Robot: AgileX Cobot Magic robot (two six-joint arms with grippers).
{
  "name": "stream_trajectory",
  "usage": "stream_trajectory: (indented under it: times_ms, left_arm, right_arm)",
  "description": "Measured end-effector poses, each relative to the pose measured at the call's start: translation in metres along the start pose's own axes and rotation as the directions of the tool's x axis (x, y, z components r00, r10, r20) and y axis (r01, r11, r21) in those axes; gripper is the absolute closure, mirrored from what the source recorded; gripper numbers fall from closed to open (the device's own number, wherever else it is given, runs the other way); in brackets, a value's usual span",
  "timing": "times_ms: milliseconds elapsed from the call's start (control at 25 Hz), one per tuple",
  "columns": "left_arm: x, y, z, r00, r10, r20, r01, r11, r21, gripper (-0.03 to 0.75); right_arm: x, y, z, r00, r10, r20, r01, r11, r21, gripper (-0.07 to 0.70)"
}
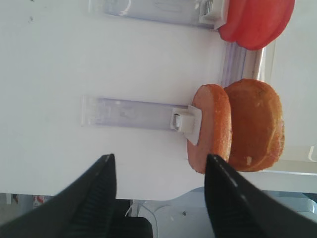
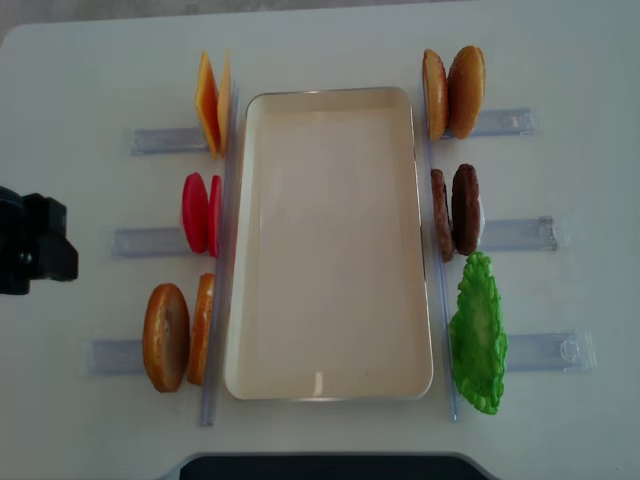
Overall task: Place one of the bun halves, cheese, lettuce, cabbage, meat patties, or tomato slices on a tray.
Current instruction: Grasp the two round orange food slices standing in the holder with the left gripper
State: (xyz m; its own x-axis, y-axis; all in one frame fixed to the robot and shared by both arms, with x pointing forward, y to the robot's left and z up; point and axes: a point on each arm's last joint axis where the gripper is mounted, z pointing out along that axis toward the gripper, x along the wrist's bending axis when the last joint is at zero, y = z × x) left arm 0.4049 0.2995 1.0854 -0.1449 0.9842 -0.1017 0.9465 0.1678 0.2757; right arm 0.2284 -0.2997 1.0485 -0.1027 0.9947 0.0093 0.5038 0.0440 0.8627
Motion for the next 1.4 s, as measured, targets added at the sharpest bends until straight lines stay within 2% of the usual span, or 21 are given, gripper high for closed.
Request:
stream_trajectory:
  times_ms: [320,400,720,1080,1240,1400]
  left_arm:
    - [-0.004,0.0,0.0,0.999,-0.021,0.043,0.021,1.0,0.006,0.281]
    - [-0.007,-0.001,0.0,0.999,-0.006,0.045,0.006,1.0,0.008,0.281]
    - [-0.044,-0.007,0.011,0.998,0.056,0.039,-0.059,0.996,0.073,0.281]
    - [-0.091,-0.018,0.041,0.994,0.107,-0.003,-0.104,0.973,0.206,0.281]
    - [-0.101,-0.018,0.053,0.994,0.105,-0.027,-0.095,0.964,0.248,0.281]
    - [-0.104,-0.015,0.062,0.996,0.087,-0.038,-0.075,0.964,0.253,0.281]
  right_arm:
    - [0.0,0.0,0.0,1.0,0.0,0.0,0.0,1.0,0.0,0.1]
    - [0.0,0.0,0.0,1.0,0.0,0.0,0.0,1.0,0.0,0.1]
    - [0.0,0.0,0.0,1.0,0.0,0.0,0.0,1.0,0.0,0.1]
    - [0.0,0.0,0.0,1.0,0.0,0.0,0.0,1.0,0.0,0.1]
    - [0.0,0.0,0.0,1.0,0.0,0.0,0.0,1.0,0.0,0.1]
    - [0.0,0.0,0.0,1.0,0.0,0.0,0.0,1.0,0.0,0.1]
